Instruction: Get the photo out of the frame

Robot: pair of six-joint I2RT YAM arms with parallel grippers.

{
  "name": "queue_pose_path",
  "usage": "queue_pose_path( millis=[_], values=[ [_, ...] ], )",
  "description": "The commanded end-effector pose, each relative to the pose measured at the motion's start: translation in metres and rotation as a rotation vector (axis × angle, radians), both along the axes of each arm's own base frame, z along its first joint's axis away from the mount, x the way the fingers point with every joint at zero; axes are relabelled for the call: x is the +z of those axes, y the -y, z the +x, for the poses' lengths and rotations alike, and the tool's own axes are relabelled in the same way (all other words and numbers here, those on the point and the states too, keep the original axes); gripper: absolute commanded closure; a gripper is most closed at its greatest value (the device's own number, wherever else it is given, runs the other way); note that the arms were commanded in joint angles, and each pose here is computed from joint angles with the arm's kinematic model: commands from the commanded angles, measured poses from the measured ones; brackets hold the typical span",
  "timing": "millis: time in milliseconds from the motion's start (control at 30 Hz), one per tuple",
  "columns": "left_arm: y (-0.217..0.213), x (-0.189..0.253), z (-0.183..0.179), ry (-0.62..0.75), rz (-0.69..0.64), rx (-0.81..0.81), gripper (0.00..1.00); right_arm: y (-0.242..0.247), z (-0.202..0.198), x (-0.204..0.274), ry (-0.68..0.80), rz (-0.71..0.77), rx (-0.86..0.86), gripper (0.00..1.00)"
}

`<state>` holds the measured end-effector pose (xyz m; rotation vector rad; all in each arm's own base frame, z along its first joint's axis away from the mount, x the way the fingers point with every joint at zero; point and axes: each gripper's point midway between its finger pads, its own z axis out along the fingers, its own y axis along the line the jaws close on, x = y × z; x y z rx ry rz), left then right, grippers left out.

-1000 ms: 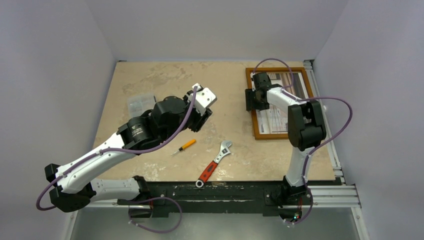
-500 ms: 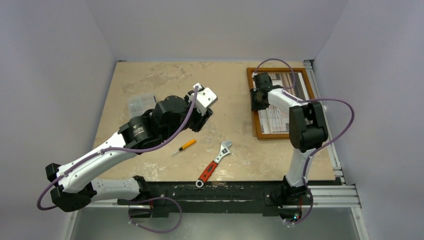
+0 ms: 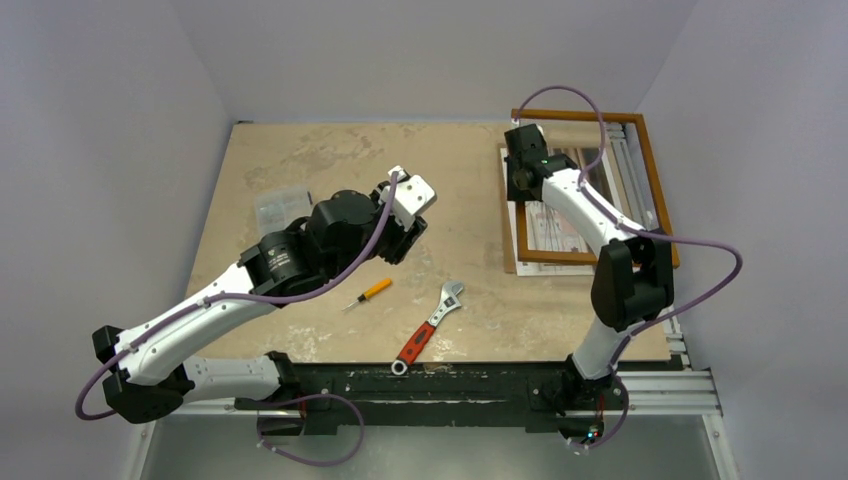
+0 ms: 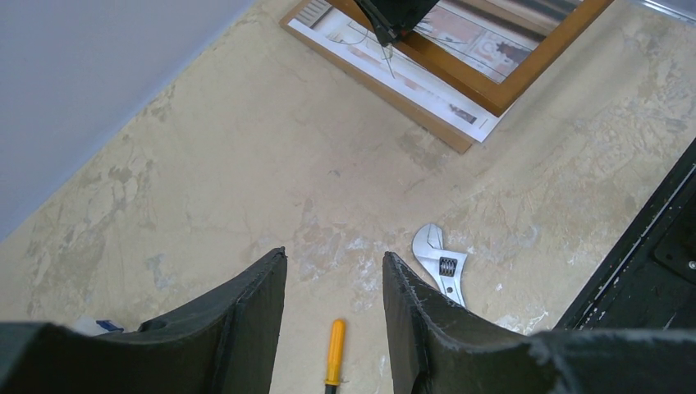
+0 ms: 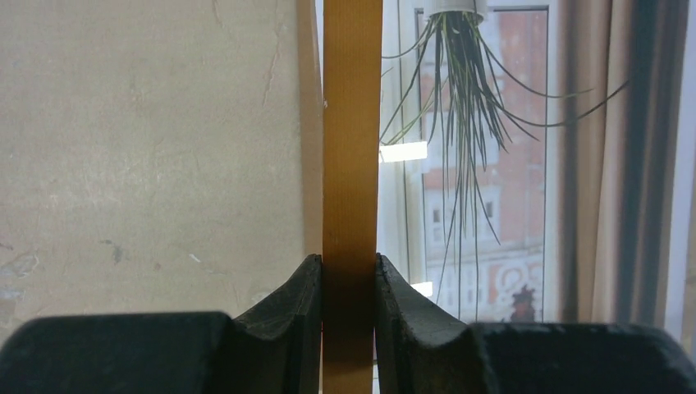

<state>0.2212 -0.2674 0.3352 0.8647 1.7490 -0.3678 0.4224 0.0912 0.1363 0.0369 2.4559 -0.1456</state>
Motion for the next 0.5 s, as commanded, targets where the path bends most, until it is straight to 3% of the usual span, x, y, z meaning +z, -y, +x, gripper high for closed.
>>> queue_pose_path(
  millis=[0,133,467],
  values=[
    [0.002,0.013,-0.002,0.004,-0.062,-0.004,0.55,0.001,0.018,0.047,0.166,-0.113,-0.026,1.0],
    [-0.001,0.016,-0.004,-0.009,-0.087,0.009,0.55,-0.02,0.027,0.055,0.179,-0.167,0.01,1.0],
    [-0.027,0.037,-0.004,0.039,-0.114,0.083,0.56,-0.14,0.027,0.046,0.235,-0.139,-0.096,1.0]
  ],
)
